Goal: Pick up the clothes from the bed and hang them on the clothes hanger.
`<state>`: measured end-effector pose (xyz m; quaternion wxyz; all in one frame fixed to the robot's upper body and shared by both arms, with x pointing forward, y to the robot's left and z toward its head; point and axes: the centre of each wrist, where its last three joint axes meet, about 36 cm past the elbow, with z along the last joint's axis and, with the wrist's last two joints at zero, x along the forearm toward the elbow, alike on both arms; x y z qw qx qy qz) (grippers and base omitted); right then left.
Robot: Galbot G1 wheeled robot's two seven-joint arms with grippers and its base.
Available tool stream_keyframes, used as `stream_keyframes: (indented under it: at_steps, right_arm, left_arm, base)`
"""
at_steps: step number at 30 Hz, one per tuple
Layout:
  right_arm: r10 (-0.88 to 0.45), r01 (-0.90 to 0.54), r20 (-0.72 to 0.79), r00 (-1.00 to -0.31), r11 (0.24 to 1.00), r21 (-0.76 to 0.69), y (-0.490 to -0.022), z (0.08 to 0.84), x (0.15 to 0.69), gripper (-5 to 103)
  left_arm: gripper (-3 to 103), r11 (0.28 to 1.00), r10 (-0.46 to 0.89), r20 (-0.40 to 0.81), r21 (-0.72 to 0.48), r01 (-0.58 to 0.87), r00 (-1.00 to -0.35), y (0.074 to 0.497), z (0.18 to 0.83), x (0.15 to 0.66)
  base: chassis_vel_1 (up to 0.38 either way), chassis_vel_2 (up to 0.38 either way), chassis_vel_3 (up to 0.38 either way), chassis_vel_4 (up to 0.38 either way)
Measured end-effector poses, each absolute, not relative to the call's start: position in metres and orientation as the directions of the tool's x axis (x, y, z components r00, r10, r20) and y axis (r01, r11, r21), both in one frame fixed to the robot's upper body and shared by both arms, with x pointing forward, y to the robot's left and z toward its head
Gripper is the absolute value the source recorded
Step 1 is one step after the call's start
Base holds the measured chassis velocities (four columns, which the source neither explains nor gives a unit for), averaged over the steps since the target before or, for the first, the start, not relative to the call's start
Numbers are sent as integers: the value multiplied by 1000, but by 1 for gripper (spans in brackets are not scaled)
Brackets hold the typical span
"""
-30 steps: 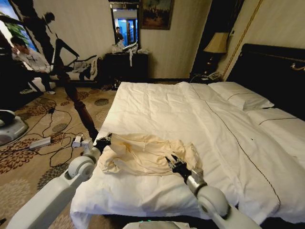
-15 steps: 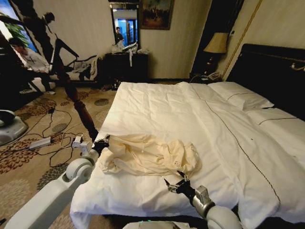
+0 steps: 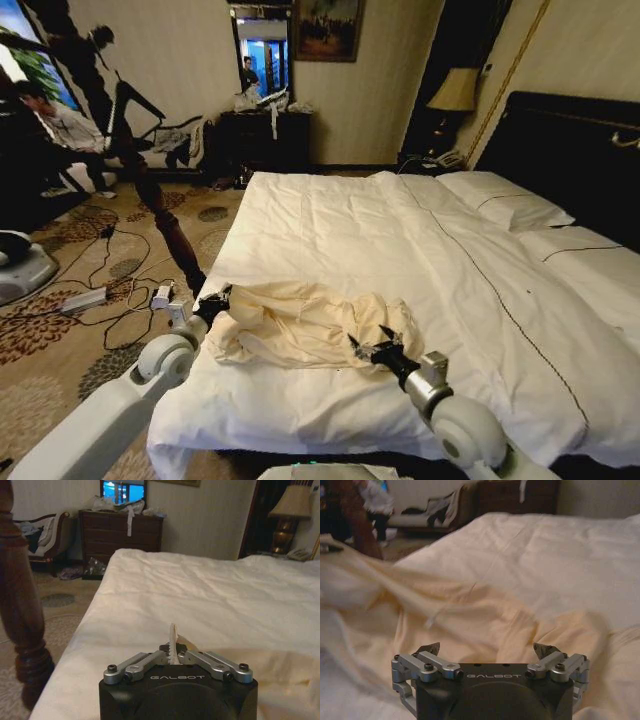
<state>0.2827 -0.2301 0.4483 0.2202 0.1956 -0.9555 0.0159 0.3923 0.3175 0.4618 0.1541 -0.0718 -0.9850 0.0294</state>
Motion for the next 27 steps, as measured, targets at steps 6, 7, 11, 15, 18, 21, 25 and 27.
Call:
stream_keyframes:
  at_steps: [6, 7, 11, 15, 18, 21, 25, 27]
  right_arm:
    - [-366, -393, 474, -801, 919, 46, -202, 407, 303, 100]
    - [-358, -388, 480, -801, 921, 40, -198, 401, 304, 100]
    - [-318, -355, 505, -802, 934, 24, -192, 383, 308, 100]
    - [-293, -343, 517, -804, 939, -1, -196, 377, 309, 101]
    - [-273, -333, 527, -805, 943, -19, -203, 374, 309, 86]
    - [-268, -331, 532, -803, 943, -25, -206, 374, 309, 74]
    - [-259, -331, 540, -801, 943, -39, -210, 370, 309, 63]
    - [-252, -335, 544, -801, 941, -56, -214, 368, 308, 58]
  left_arm:
    - [0, 989, 142, 316, -84, 122, -938, 329, 438, 379]
    - [0, 989, 141, 316, -87, 119, -938, 329, 437, 379]
    - [0, 989, 140, 308, -97, 115, -941, 328, 438, 380]
    - [0, 988, 143, 302, -102, 117, -942, 327, 439, 383]
    - [0, 987, 145, 303, -107, 118, -942, 325, 437, 384]
    - [0, 987, 146, 303, -109, 118, -942, 324, 437, 384]
    - [0, 987, 146, 302, -111, 117, -942, 325, 438, 384]
    - [0, 987, 145, 301, -112, 116, -943, 326, 439, 384]
  base:
    - [0, 0, 0, 0]
    - [0, 0, 0, 0]
    - [0, 0, 0, 0]
    - [0, 0, 0, 0]
    - [0, 0, 0, 0]
    - [0, 0, 0, 0]
    - [0, 0, 0, 0]
    - [0, 0, 0, 0]
